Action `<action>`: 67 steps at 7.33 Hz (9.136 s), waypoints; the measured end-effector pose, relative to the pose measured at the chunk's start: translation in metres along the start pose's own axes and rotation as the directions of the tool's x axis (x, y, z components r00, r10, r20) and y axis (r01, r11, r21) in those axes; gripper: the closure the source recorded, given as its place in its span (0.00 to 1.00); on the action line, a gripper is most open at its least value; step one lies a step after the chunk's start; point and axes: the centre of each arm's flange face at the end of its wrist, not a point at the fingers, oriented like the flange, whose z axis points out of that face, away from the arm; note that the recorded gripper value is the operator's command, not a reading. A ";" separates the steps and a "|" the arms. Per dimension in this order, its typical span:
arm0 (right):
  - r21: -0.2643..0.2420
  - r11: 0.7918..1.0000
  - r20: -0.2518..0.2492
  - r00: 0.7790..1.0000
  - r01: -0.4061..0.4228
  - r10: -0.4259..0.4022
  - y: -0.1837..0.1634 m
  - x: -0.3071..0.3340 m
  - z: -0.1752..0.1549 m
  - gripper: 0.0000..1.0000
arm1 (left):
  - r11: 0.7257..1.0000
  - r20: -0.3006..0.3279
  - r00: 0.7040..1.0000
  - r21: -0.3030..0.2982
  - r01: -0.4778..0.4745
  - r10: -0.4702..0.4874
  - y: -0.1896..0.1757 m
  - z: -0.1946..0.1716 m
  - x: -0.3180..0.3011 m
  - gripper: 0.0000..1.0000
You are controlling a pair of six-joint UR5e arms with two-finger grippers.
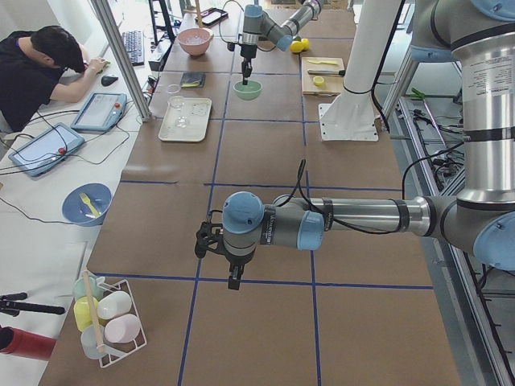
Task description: Pour ice into bowl
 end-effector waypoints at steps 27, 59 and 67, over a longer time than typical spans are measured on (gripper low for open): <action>-0.191 0.974 -0.310 0.934 0.119 -0.175 0.050 0.558 -0.308 0.00 | 0.757 0.014 0.910 0.549 -0.354 0.415 -0.015 -0.012 0.112 0.00; -0.200 0.975 -0.322 0.934 0.093 -0.155 0.078 0.567 -0.309 0.00 | 0.527 -0.028 0.994 0.846 0.081 -0.108 0.090 0.275 0.289 1.00; -0.206 0.979 -0.337 0.938 0.013 -0.083 0.120 0.596 -0.316 0.00 | 0.385 0.375 0.873 0.790 -0.477 0.313 0.049 0.203 0.444 1.00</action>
